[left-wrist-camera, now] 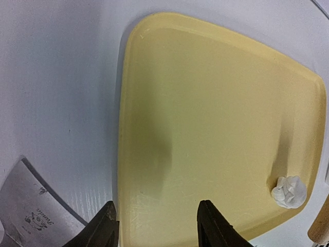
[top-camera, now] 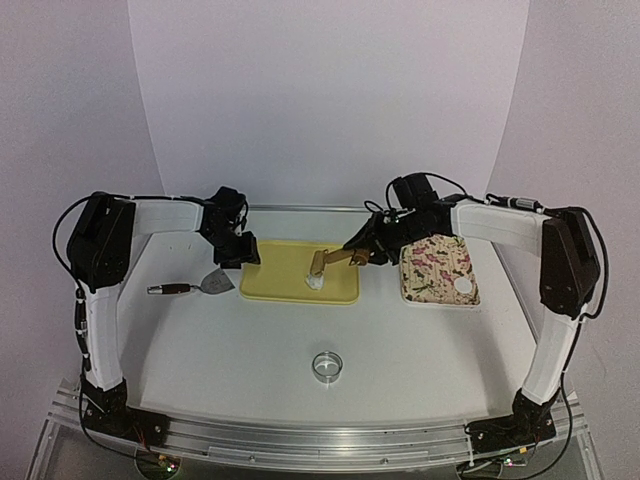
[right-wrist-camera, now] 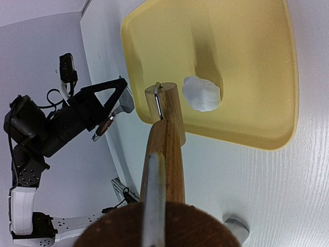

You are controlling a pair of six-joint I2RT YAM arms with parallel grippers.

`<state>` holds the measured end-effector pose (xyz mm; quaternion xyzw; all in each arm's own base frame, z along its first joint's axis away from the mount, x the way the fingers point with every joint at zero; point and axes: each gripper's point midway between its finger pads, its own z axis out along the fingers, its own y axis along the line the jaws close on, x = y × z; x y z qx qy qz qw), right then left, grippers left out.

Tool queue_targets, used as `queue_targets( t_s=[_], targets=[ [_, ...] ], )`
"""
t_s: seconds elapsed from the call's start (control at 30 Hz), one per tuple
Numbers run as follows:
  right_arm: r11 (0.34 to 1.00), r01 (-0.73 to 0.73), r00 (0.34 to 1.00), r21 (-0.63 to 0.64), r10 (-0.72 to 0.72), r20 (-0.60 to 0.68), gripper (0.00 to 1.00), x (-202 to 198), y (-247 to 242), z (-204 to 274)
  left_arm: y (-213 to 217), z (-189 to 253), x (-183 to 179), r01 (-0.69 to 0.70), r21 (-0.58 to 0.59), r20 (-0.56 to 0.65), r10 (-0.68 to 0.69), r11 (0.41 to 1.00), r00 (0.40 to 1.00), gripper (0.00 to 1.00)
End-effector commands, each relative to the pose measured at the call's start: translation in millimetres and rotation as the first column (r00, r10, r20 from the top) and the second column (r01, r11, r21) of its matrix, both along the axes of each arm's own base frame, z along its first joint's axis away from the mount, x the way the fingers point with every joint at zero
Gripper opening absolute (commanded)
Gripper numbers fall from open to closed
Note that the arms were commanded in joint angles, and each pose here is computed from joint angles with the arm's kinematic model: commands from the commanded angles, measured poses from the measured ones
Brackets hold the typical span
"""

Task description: Roll out the dumpling wrappers from the dough

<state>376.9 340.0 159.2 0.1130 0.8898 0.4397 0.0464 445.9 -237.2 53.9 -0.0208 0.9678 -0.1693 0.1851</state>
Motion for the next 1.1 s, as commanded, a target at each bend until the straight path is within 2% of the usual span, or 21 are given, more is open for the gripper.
queue_targets(
  t_s=[0.0,0.37,0.67,0.83,1.07],
  targets=[
    [0.999,-0.003,0.999,0.039,0.001,0.032,0.0,10,13,17,6,-5,13,-0.006,0.048,0.019,0.006,0.999,1.0,0.51],
    [0.999,0.015,0.999,-0.033,-0.016,-0.034,0.0,11,8,-9,18,-24,13,-0.01,0.123,0.001,0.01,0.992,1.0,0.5],
    [0.998,0.008,0.999,-0.067,-0.011,-0.047,0.0,12,7,-21,22,-41,10,0.005,0.154,-0.024,-0.001,0.988,1.0,0.39],
    [0.998,0.01,0.999,-0.066,-0.012,-0.039,0.0,14,7,-18,25,-53,7,0.02,0.172,-0.046,-0.012,0.985,0.999,0.27],
    [1.0,-0.005,0.999,0.008,0.005,0.045,0.0,15,12,33,26,-60,1,0.035,0.171,-0.057,-0.025,0.985,0.998,0.03]
  ],
)
